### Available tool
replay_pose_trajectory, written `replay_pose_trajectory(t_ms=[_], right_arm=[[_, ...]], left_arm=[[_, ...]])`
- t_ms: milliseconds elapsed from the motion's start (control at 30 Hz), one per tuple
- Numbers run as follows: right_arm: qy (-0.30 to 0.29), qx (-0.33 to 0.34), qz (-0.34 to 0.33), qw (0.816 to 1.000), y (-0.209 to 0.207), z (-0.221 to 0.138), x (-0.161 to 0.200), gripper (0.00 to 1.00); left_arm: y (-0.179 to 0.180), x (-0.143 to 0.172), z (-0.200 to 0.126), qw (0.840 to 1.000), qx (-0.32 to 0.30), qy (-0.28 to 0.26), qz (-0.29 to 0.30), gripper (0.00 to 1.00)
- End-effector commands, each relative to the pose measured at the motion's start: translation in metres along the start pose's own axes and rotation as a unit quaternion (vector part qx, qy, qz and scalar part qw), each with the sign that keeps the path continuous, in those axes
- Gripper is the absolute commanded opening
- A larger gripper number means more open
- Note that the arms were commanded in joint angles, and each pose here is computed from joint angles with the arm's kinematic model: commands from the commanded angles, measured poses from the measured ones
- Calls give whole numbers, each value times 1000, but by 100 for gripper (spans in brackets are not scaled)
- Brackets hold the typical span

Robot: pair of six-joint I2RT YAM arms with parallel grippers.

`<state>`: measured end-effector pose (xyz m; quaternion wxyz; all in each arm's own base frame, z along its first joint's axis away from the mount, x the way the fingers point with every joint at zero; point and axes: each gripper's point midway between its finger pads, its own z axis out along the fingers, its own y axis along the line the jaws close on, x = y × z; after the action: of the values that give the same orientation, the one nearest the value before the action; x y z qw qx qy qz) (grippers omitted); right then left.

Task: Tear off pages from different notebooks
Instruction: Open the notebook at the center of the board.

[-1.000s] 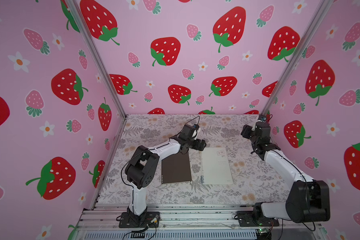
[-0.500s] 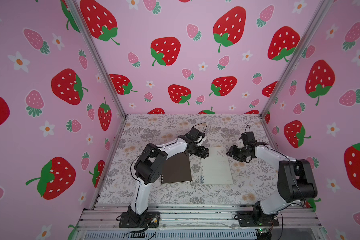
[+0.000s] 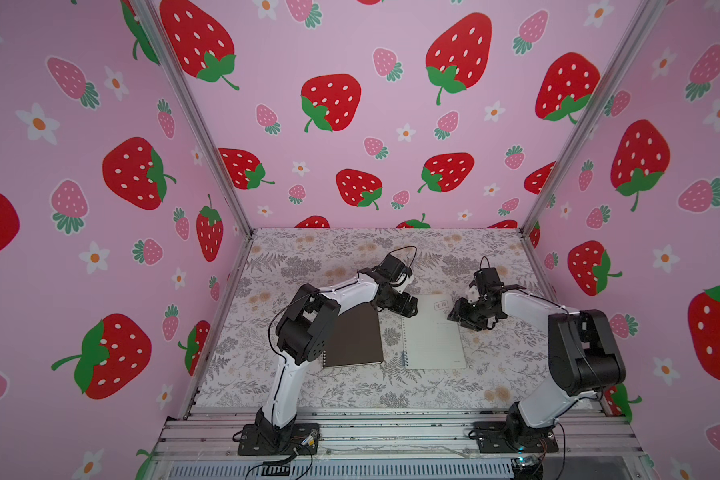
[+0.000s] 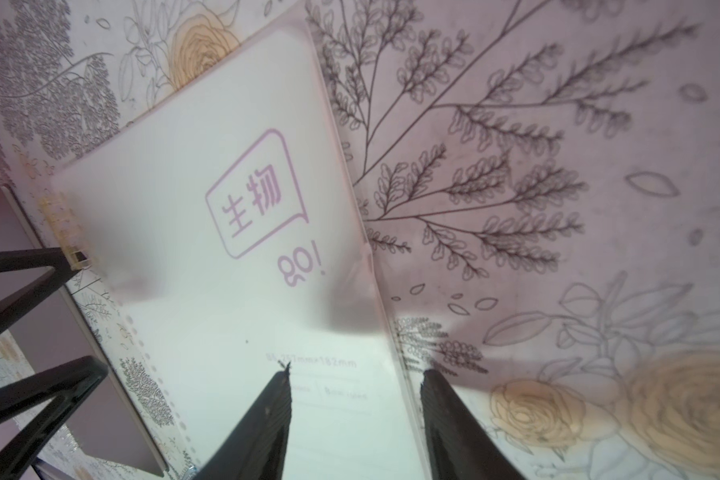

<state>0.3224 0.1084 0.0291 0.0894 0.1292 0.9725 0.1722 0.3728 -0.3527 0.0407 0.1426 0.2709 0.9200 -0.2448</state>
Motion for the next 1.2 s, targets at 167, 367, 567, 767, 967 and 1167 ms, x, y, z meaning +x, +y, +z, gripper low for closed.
replay_pose_trajectory(t_ms=[167,367,567,767,967,1167], right_arm=[[32,-34,-19,999,9,10,13,45],[24,-81,-30,996,26,3,11,43],[16,-124,-44,991,42,-4,9,37],[9,-139,-52,989,49,-11,7,30],[5,-162,-62,985,57,-16,7,21],[4,-205,-74,976,72,-22,7,14]], left_arm=[[-3,0,4,1000,4,17,5,90],[-2,-2,8,1000,2,17,8,90],[2,-4,11,1000,-3,17,7,89],[7,-6,15,1000,-10,18,2,89],[11,-8,14,1000,-15,11,-6,89],[11,-11,13,1000,-9,5,-9,89]])
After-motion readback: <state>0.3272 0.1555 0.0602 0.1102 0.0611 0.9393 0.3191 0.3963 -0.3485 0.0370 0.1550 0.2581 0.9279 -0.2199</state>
